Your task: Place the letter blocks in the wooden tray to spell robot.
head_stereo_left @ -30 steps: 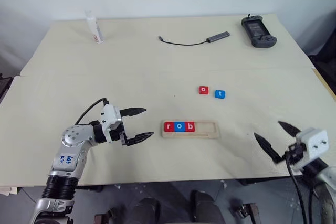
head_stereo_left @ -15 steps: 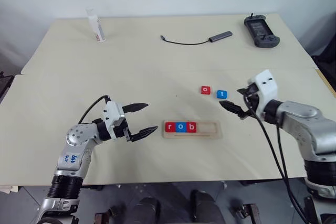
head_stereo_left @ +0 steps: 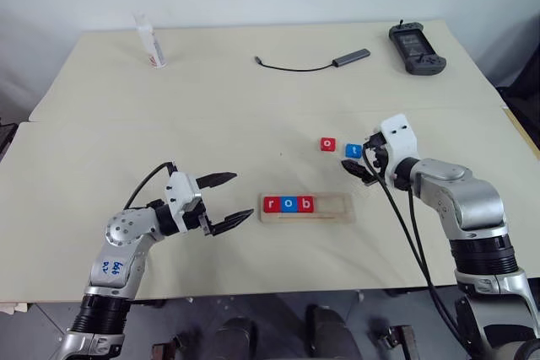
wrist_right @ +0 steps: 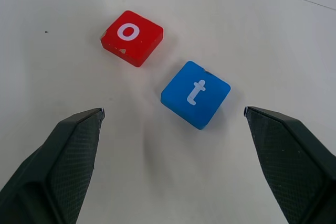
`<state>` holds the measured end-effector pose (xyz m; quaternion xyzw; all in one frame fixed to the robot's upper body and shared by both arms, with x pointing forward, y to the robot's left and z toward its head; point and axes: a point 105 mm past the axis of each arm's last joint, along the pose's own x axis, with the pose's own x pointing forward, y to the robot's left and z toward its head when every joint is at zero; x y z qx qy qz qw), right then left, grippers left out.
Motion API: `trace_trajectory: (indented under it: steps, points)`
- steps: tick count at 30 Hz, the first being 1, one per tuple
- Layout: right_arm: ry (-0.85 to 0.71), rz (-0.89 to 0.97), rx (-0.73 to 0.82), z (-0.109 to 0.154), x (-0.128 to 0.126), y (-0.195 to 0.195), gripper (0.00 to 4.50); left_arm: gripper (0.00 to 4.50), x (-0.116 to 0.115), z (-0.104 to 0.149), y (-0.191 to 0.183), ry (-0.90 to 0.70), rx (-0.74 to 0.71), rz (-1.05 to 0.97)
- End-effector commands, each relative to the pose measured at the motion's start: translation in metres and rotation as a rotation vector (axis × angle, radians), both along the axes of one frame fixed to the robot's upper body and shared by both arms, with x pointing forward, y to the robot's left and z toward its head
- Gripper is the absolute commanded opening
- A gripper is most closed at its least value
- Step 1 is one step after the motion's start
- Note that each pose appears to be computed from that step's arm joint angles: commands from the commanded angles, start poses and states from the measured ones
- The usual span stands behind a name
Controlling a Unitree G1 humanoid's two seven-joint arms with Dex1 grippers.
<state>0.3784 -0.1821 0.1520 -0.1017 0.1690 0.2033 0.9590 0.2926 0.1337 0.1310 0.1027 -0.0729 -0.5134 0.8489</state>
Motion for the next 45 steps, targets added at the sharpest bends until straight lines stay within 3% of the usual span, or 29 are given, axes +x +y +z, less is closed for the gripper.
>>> trace_trajectory:
  steps: [1, 10, 15, 23, 28, 33, 41, 45]
  points:
    - [-0.081, 0.018, -0.014, 0.024, 0.003, 0.008, 4.47, 4.50, -0.003, 0.010, 0.000, -0.044, 0.001, -0.002]
    - [-0.076, -0.050, 0.070, 0.028, 0.030, 0.040, 4.47, 4.50, -0.002, 0.010, 0.000, -0.046, -0.001, -0.002]
    - [-0.042, -0.124, 0.061, 0.014, 0.044, 0.047, 4.47, 4.50, -0.002, 0.012, 0.001, -0.050, 0.001, 0.002]
    - [0.019, -0.139, 0.079, -0.005, 0.044, 0.069, 4.47, 4.50, -0.004, 0.012, 0.003, -0.049, 0.003, 0.014]
    - [0.026, -0.151, 0.064, -0.012, 0.041, 0.073, 2.95, 4.50, -0.004, 0.011, 0.001, -0.047, -0.001, 0.013]
    - [-0.006, -0.129, 0.072, -0.002, 0.039, 0.073, 1.45, 4.50, -0.004, 0.011, 0.001, -0.044, -0.001, 0.010]
    - [-0.108, -0.091, 0.086, 0.034, 0.024, 0.058, 1.45, 4.50, -0.001, 0.009, -0.005, -0.032, -0.002, -0.026]
    - [-0.107, -0.111, 0.063, 0.040, -0.005, 0.033, 1.45, 4.50, 0.001, 0.008, -0.007, -0.023, 0.004, -0.049]
